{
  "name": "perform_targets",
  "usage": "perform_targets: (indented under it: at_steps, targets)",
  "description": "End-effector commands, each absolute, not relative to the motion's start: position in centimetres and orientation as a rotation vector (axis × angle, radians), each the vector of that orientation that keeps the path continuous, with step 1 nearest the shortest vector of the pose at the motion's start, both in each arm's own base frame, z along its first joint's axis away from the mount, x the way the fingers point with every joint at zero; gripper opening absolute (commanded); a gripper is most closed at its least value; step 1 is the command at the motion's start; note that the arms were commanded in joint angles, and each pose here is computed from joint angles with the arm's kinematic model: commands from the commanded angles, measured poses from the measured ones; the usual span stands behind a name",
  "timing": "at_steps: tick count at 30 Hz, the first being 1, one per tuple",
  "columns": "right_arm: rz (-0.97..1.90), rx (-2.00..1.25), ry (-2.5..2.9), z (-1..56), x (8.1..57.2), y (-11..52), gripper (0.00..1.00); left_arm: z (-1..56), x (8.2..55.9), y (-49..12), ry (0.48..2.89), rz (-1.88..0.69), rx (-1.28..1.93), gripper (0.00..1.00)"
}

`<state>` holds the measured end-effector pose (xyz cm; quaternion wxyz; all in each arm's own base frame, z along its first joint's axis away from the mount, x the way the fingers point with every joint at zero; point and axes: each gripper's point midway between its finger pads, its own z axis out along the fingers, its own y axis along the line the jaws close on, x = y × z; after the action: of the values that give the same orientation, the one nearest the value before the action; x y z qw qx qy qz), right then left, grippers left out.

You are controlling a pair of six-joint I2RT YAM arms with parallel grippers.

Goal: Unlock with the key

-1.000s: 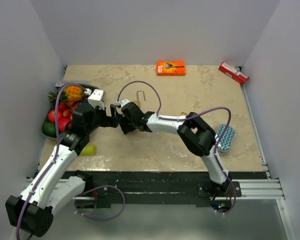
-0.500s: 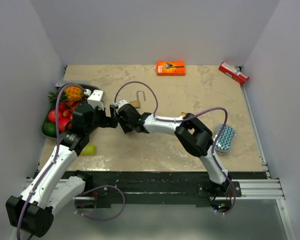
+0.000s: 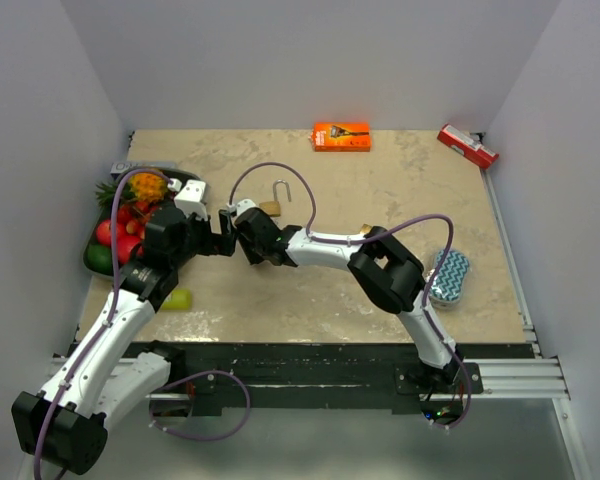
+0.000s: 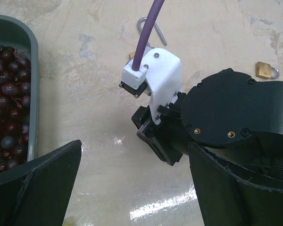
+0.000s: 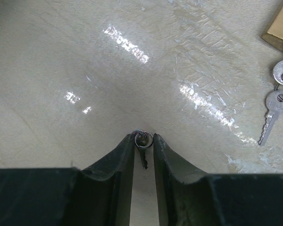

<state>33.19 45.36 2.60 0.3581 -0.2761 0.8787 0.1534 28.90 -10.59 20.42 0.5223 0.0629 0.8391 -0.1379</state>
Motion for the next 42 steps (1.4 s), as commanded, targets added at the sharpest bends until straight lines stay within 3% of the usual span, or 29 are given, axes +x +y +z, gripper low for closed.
perform_targets:
  at_steps: [1, 12, 22, 32, 42]
  targets:
    - [0.384, -0.704, 2.284, 1.5, 32.5, 45.9, 0.23, 22.0, 29.4, -10.8, 1.945, -0.349, 0.148, 0.99]
    - [0.303, -0.575, 2.290, 3.2, 32.9, 43.2, 0.10, 21.9, 29.4, -10.8, 1.947, -0.349, 0.151, 0.99]
    - [0.268, -0.392, 2.368, 4.2, 32.3, 37.4, 0.09, 21.7, 29.3, -11.0, 1.951, -0.358, 0.156, 0.99]
    - [0.318, -0.336, 2.324, 9.0, 30.4, 34.6, 0.10, 21.4, 29.4, -11.3, 1.962, -0.370, 0.166, 0.99]
    - [0.308, -0.360, 2.351, 6.7, 30.4, 34.8, 0.11, 20.7, 29.4, -11.6, 1.984, -0.384, 0.177, 0.99]
